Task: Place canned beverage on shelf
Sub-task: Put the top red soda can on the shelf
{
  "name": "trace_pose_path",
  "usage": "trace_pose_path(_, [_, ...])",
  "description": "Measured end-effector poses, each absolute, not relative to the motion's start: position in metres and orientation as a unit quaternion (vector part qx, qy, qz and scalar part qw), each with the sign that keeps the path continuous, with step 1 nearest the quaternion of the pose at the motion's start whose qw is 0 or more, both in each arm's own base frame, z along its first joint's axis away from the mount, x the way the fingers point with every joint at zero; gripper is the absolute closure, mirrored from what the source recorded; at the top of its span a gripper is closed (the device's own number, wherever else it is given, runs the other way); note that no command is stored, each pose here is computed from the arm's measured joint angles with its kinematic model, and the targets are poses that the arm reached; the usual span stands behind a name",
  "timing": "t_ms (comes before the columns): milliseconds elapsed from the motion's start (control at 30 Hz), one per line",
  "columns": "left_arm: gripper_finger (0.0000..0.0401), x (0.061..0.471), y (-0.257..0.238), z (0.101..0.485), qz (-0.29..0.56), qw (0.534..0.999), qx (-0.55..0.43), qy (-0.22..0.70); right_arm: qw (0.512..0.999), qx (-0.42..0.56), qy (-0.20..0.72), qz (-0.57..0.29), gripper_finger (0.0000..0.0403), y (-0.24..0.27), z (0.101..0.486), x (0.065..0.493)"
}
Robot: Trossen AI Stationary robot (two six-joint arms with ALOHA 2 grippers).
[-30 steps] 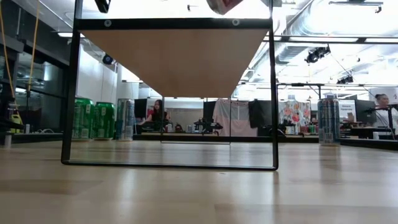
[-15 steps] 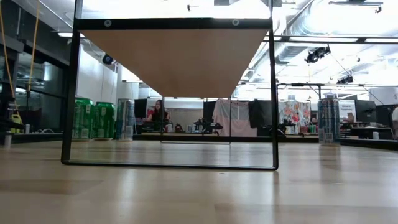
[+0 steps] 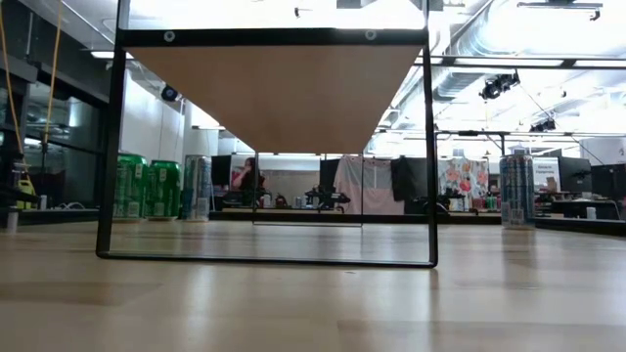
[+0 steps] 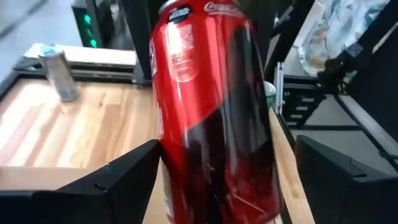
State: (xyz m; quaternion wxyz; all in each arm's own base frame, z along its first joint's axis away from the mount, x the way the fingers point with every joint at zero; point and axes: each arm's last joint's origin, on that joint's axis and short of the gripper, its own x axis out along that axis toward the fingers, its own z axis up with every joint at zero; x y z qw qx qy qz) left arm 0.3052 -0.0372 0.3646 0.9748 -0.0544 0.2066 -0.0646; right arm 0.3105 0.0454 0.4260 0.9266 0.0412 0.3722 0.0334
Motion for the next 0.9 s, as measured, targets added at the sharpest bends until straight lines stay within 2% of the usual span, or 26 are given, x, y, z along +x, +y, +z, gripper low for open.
trace_pose_path(367, [0.01, 0.336, -0.034, 0.347, -0.057, 0.968, -0.056, 0.237, 0.929, 0.008, 0.368, 0.038, 0.0118, 0.045, 0.423, 0.317])
trace_pose_path(433, [0.0112, 0.335, -0.033, 0.348, -0.049, 0.969, -0.056, 0.236, 0.929, 0.004, 0.368, 0.038, 0.0118, 0.045, 0.422, 0.317])
trace_pose_path(567, [0.0161, 0.333, -0.027, 0.349, -0.034, 0.968, -0.068, 0.239, 0.93, -0.009, 0.366, 0.026, 0.0117, 0.044, 0.422, 0.318])
trace_pose_path(633, [0.0162, 0.331, -0.023, 0.35, -0.033, 0.967, -0.067, 0.243, 0.932, -0.009, 0.363, 0.018, 0.0098, 0.044, 0.423, 0.319])
trace_pose_path(767, [0.0162, 0.322, -0.02, 0.347, -0.029, 0.958, -0.04, 0.282, 0.937, 0.009, 0.35, 0.018, 0.0025, 0.044, 0.432, 0.315])
trace_pose_path(900, [0.0162, 0.305, -0.015, 0.355, 0.012, 0.955, -0.018, 0.295, 0.931, 0.019, 0.365, 0.002, 0.0023, 0.042, 0.442, 0.306])
